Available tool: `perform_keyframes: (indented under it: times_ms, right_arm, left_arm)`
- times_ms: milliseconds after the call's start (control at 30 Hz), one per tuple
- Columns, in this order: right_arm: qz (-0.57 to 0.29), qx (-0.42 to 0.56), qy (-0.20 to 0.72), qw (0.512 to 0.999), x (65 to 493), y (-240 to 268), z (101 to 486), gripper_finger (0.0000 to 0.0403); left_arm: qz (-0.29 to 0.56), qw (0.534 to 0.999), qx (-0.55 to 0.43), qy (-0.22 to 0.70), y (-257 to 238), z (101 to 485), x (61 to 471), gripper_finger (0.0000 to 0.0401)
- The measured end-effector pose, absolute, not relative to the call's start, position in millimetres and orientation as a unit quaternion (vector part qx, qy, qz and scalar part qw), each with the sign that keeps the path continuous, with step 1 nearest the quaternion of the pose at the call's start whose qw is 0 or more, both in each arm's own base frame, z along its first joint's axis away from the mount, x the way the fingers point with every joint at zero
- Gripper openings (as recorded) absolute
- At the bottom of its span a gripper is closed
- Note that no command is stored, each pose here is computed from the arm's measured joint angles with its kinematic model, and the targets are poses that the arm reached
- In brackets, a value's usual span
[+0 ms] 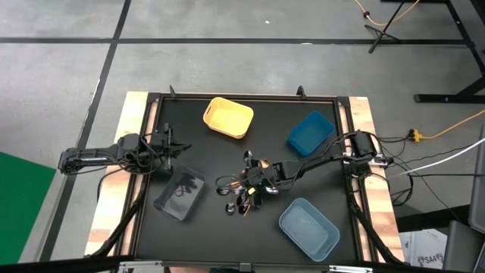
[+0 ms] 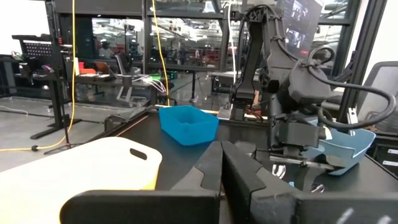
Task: Sort silverware by color (type)
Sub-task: Put the light blue spoon into the blue bin
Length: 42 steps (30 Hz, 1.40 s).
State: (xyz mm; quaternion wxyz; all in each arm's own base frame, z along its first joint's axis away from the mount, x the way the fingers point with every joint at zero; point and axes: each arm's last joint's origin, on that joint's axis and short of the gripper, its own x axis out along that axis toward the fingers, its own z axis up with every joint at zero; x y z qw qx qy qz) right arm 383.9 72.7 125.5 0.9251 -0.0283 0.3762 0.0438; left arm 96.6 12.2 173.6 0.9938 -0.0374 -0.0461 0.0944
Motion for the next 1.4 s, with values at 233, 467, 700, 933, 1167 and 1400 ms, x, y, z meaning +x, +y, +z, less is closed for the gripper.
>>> perform_keyframes:
  times_ms: [233,467,700,933,1167,1400]
  right_arm:
    - [0.038,-0.029,0.377,0.925,384.2,70.7,125.4,0.0215]
    - [0.038,-0.03,0.379,0.924,384.0,70.6,125.1,0.021]
    - [0.037,-0.027,0.38,0.924,383.8,70.6,124.9,0.0167]
    - [0.031,-0.016,0.384,0.923,383.7,68.1,124.4,0.0141]
    - [0.02,0.016,0.395,0.918,383.0,63.9,123.1,0.0133]
    - [0.031,0.03,0.4,0.916,382.7,63.8,122.9,0.0133]
  left_arm:
    - [0.095,0.994,-0.037,-0.046,12.2,173.6,96.6,0.0]
    - [0.095,0.994,-0.037,-0.046,12.2,173.6,96.6,0.0]
    - [0.095,0.994,-0.037,-0.046,12.2,173.6,96.6,0.0]
    - [0.095,0.994,-0.037,-0.046,12.2,173.6,96.6,0.0]
    - [0.095,0.994,-0.037,-0.046,12.3,173.6,96.6,0.0]
    - [0.095,0.994,-0.037,-0.046,12.2,173.6,96.6,0.0]
